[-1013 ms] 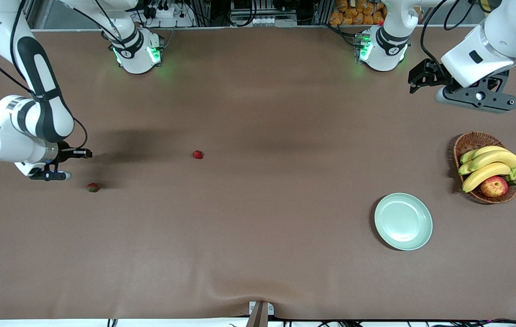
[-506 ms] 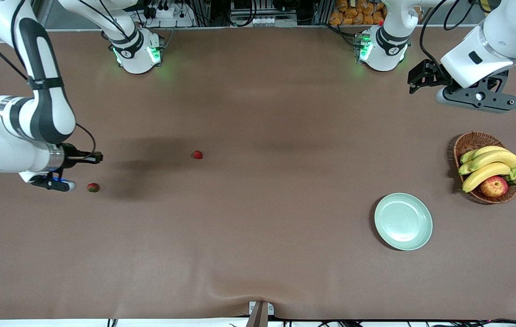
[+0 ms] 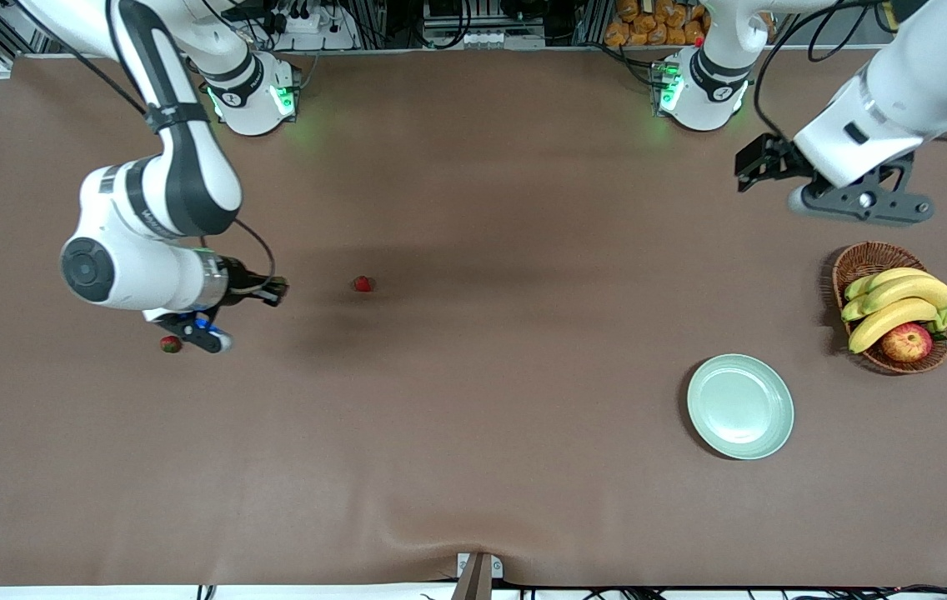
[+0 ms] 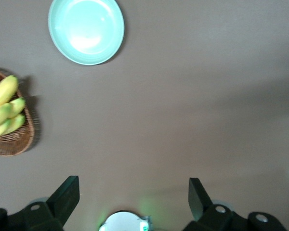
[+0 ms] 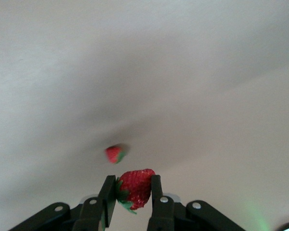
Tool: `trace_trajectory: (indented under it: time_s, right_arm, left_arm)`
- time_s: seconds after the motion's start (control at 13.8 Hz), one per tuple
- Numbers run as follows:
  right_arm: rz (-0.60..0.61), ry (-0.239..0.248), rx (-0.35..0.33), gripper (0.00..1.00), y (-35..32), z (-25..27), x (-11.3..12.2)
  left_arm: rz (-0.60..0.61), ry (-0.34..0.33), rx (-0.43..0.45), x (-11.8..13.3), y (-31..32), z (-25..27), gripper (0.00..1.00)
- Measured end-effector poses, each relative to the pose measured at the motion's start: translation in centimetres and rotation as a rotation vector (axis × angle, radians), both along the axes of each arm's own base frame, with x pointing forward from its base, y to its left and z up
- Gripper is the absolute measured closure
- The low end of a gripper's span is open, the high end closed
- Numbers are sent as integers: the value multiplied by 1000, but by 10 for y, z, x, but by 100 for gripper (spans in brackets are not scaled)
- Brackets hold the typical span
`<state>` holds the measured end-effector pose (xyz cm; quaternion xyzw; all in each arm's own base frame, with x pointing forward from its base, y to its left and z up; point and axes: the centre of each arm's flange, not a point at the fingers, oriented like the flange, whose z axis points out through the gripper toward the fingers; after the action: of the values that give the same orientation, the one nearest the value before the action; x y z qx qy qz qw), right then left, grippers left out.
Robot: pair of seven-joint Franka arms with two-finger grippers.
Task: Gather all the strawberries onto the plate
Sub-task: 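Set the strawberry mid-table with the right gripper while the left gripper approaches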
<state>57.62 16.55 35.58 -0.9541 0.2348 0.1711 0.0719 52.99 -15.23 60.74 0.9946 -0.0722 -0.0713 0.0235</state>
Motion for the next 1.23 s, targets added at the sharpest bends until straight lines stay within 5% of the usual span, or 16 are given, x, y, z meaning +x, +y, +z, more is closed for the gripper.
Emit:
trace_trajectory:
  time_s: [0.51,1.23]
  right_arm:
    - [-188,-76,19,66,167,15,-31]
    - [-297,-145,-77,66,307,-111,-71]
  left_arm:
    - [99,19,-45,30,-40,-53,0]
    - [136,10,-64,57,-91,-118,0]
